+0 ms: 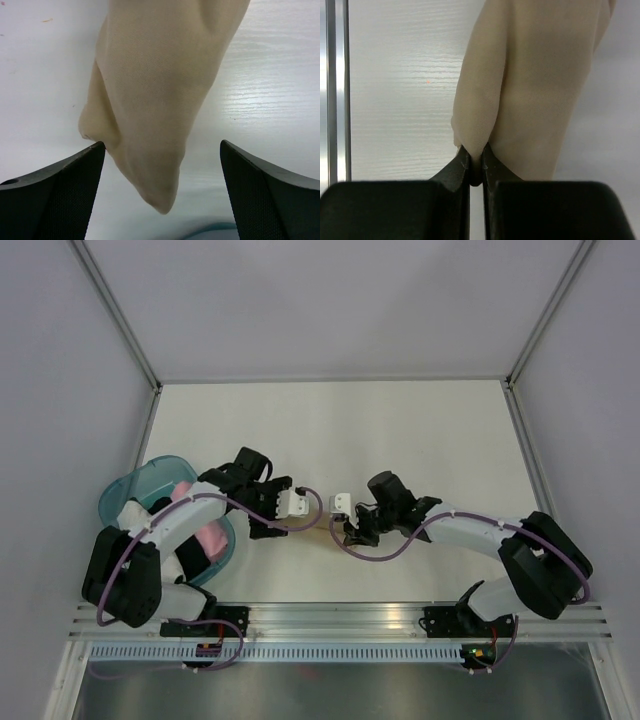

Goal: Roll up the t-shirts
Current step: Roll the tshirt, then place the rolled tshirt into the container

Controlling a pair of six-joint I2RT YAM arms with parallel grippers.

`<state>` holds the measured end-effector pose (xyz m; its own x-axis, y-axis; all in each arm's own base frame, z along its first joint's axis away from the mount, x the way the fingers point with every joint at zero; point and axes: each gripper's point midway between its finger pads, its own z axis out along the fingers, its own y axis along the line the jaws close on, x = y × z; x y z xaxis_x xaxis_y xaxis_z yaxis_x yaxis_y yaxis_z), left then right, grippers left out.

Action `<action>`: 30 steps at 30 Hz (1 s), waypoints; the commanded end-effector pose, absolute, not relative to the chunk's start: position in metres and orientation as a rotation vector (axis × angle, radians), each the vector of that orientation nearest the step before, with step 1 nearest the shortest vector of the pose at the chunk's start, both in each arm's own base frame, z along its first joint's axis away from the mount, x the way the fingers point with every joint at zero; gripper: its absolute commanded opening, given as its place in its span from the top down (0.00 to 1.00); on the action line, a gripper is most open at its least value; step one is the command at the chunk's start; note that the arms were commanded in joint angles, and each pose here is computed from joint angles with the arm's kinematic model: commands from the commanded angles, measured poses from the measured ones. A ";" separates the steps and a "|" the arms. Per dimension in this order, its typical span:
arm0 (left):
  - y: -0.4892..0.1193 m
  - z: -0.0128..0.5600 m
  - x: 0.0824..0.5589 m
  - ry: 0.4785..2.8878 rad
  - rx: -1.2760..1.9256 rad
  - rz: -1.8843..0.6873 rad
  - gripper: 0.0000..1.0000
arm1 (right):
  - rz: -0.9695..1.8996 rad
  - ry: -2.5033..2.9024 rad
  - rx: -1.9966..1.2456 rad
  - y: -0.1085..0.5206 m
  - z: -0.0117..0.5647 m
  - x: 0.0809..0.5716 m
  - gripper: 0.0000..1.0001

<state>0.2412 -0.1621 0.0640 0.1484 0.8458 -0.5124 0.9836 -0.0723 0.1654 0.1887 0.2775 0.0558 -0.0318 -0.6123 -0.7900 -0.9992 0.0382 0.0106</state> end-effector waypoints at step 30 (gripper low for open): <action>-0.254 0.024 0.266 1.556 1.976 -0.433 0.00 | 0.902 1.617 -1.558 0.293 0.079 0.205 0.73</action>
<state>0.2497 -0.2477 0.0296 0.2739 0.7478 -0.6048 0.9611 -0.1893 0.2012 0.1968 0.2760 0.0503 -0.1267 -0.5770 -0.8069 -0.9919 0.0832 0.0963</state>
